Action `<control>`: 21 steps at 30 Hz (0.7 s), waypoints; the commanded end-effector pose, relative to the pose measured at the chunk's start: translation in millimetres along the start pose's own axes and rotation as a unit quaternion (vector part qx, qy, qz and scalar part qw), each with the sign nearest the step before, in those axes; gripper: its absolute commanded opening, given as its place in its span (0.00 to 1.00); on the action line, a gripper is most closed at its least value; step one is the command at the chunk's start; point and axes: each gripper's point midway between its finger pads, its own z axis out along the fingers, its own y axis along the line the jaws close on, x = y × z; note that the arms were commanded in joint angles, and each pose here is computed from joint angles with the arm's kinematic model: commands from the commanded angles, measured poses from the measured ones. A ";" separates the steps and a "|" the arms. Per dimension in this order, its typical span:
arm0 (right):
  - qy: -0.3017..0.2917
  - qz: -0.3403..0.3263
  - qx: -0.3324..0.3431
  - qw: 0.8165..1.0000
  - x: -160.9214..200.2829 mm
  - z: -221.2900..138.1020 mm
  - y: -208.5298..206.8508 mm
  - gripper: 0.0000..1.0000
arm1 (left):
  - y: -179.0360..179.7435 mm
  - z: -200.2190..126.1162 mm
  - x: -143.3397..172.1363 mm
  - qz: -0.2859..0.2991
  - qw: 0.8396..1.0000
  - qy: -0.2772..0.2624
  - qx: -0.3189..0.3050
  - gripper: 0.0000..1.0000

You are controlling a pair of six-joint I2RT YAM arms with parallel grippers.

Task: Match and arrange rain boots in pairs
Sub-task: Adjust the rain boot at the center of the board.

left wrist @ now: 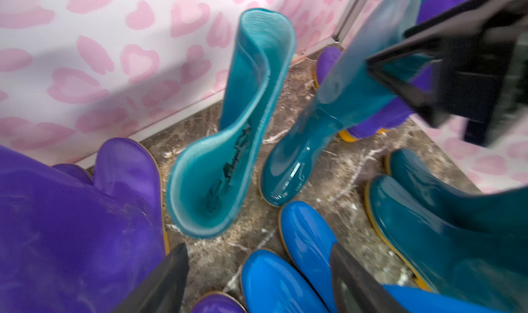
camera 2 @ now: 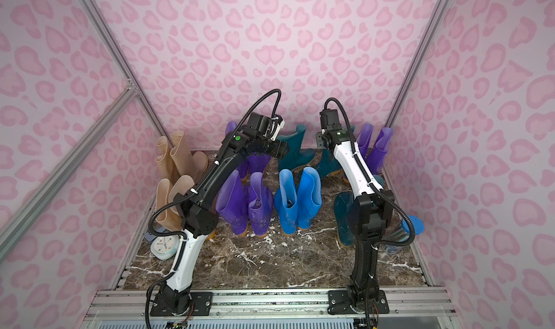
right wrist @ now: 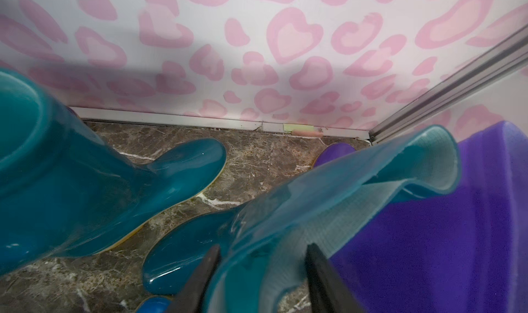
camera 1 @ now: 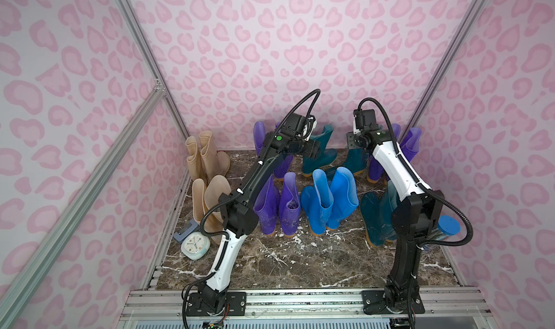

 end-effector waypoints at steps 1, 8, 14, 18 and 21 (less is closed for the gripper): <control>-0.012 0.006 -0.029 0.999 -4.6 5.6 10.5 0.12 | 7.5 10.1 -22.4 0.014 0.998 -0.051 -0.020 0.71; -0.064 0.054 -0.110 0.990 -39.2 -9.4 39.2 0.00 | 7.3 24.0 -13.9 0.013 0.999 -0.041 -0.012 0.02; -0.109 0.145 -0.107 0.978 -69.1 -24.5 45.2 0.00 | 28.3 -6.9 -19.0 -0.032 0.995 -0.049 -0.082 0.02; -0.105 0.199 -0.077 0.971 -65.6 -17.0 40.1 0.00 | 36.7 -18.7 -13.9 -0.065 0.991 -0.049 -0.108 0.02; -0.101 0.227 -0.097 0.964 -58.2 -12.6 50.6 0.00 | 34.3 -14.7 -5.4 -0.074 0.991 -0.037 -0.103 0.02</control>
